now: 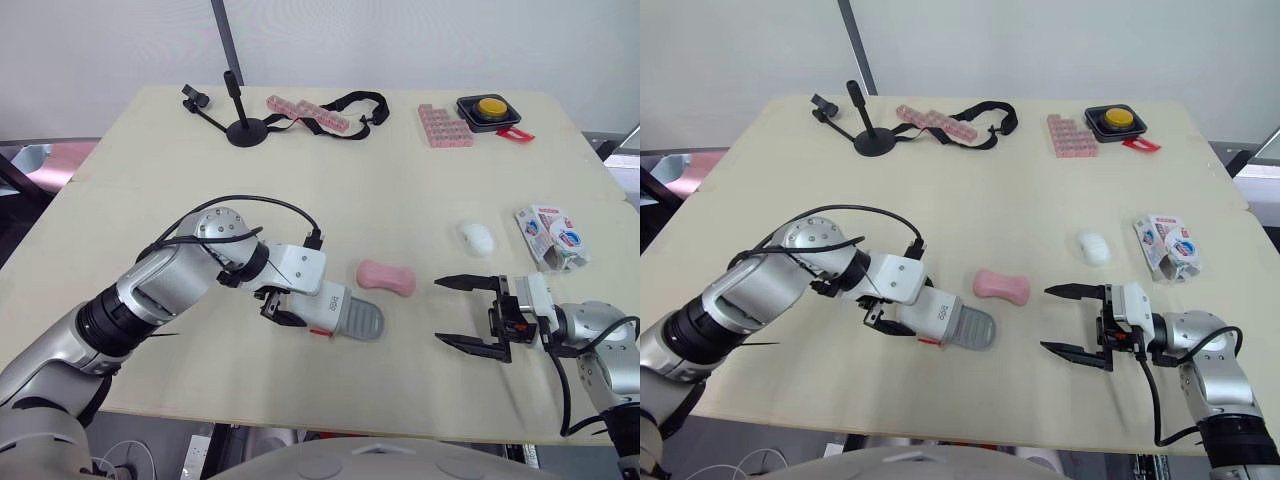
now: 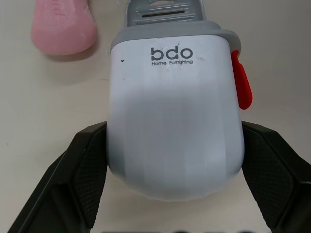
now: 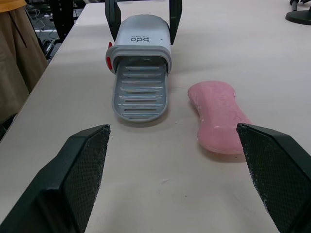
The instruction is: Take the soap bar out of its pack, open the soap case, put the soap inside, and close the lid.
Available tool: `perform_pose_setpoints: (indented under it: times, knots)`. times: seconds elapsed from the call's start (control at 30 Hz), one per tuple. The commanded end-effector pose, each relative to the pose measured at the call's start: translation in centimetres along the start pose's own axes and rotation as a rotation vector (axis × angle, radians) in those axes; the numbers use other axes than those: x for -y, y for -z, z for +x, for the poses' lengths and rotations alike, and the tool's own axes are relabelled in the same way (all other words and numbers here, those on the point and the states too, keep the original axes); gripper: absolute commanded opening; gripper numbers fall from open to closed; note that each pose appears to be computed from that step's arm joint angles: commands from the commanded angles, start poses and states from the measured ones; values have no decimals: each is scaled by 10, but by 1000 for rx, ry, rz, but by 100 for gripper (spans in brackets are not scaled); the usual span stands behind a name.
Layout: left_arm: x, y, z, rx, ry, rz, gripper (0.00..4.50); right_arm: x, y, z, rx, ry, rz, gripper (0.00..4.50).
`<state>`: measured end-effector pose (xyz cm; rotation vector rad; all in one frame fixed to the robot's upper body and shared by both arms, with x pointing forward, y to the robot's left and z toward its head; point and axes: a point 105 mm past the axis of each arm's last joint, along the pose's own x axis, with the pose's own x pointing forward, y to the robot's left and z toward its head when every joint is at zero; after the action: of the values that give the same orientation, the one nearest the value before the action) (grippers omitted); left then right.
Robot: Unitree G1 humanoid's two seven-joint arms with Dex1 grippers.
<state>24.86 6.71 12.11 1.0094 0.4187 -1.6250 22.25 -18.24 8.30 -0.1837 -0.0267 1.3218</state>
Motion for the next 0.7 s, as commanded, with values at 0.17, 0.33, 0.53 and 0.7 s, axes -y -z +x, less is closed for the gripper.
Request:
perform_pose_setpoints:
  times: [0.17,0.33,0.53,0.7]
  knots:
    - [4,4,-13,-47,9,21,346,2,-9,-3,41,-10,-12,445]
    - [5,13,-17,-75,11,0,346,-1,-17,-4,86,-39,-29,445]
    - [4,21,-24,-95,2,-18,346,-8,-13,-5,52,-102,-86,445]
    - [5,30,-35,-116,-6,-38,346,-13,-11,-4,55,-118,-87,445]
